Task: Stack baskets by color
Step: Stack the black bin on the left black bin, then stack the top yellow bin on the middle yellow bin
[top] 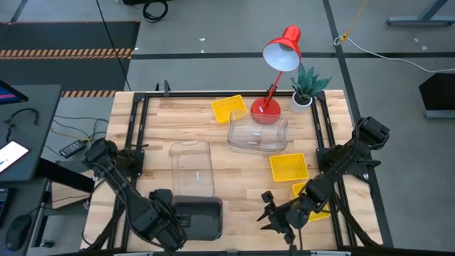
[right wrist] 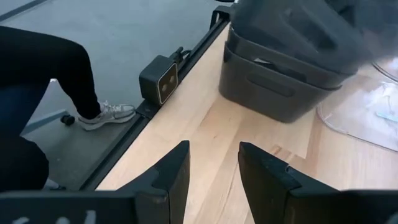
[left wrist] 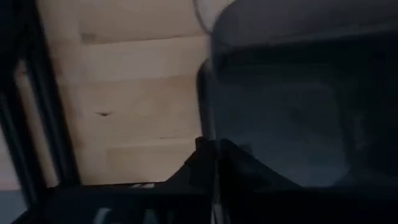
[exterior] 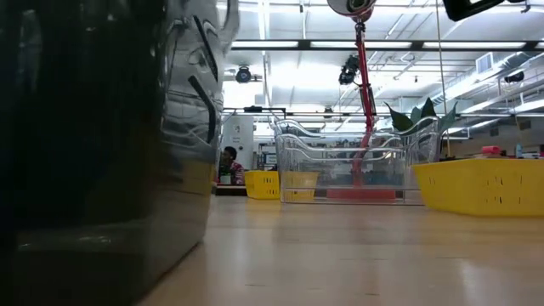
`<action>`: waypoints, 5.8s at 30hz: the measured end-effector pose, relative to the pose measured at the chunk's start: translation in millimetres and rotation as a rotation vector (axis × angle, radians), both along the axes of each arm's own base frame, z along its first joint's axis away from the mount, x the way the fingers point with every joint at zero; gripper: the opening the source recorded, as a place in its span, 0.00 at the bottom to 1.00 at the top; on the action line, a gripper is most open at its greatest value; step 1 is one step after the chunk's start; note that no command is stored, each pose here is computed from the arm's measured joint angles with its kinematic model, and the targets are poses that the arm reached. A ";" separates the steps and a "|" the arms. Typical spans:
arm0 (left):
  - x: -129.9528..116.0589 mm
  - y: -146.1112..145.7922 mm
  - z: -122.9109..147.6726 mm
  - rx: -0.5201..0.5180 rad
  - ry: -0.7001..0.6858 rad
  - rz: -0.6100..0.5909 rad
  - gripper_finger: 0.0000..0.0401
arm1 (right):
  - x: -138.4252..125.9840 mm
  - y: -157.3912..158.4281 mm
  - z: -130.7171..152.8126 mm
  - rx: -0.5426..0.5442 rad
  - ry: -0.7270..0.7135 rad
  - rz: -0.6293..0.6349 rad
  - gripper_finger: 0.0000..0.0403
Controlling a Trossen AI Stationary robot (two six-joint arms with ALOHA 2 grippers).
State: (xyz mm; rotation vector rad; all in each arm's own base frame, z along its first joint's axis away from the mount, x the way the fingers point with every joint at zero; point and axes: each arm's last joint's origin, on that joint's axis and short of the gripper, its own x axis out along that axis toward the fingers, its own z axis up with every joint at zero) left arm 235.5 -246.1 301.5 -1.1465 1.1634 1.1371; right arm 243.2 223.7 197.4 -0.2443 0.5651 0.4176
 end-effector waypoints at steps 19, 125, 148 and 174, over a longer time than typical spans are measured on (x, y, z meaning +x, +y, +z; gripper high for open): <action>1.4 -7.7 6.0 -0.015 -0.092 -0.076 0.64 | -1.1 0.5 -0.3 0.005 0.015 0.024 0.35; 77.9 338.2 -33.8 0.732 -0.288 -1.476 0.19 | 30.2 -101.7 31.6 0.206 -0.049 -0.874 0.35; 119.8 401.1 -70.5 0.441 0.111 -1.491 0.36 | 31.8 -100.3 28.9 0.108 -0.020 -0.771 0.35; 155.0 395.3 -107.2 0.557 0.144 -1.386 0.55 | 27.4 -82.2 33.1 0.229 -0.035 -0.725 0.35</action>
